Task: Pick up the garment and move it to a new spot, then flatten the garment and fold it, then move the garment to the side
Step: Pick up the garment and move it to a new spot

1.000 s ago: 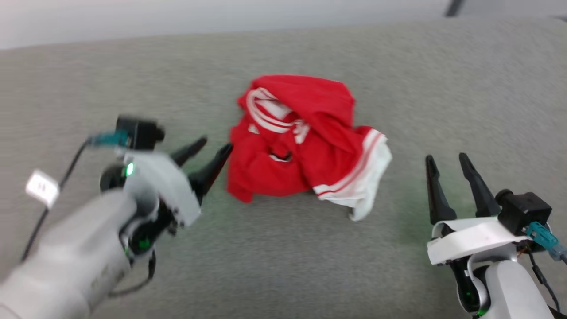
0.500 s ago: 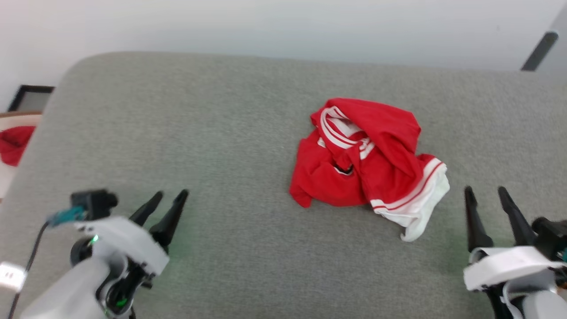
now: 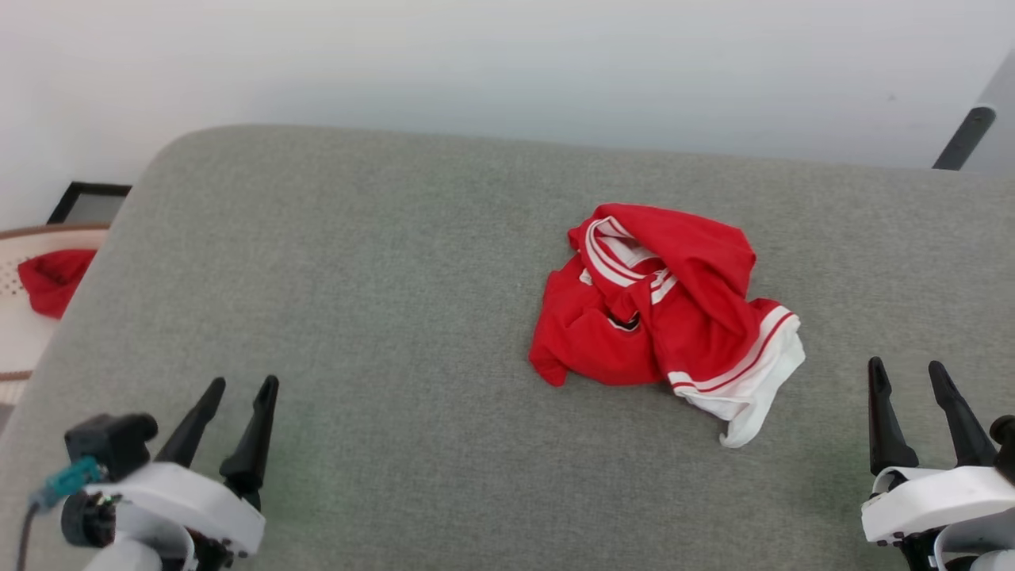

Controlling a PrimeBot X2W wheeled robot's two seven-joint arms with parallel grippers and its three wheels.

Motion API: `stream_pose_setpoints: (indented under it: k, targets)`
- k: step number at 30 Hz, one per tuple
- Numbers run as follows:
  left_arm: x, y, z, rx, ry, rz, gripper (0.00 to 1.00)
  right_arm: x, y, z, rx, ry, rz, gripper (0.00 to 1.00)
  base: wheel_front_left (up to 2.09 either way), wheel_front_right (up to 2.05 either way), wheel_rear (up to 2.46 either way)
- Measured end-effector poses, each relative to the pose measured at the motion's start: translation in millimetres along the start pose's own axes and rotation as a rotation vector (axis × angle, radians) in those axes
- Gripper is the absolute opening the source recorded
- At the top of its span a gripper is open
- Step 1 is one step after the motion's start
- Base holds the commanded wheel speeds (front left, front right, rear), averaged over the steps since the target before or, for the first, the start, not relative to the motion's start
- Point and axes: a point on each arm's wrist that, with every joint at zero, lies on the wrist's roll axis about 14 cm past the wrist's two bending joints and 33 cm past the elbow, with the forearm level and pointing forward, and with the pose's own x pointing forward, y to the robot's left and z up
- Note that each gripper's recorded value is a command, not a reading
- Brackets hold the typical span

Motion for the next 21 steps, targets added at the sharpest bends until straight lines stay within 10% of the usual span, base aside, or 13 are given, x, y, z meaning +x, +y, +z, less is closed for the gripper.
stream_pose_setpoints:
  k: [21]
  targets:
    - [-15.0, -22.9, 9.8, 0.155, -0.128, -0.005, 1.0, -9.2, -5.6, -2.1, 0.037, -0.008, -0.03, 1.0, 0.0, 0.0, 0.0]
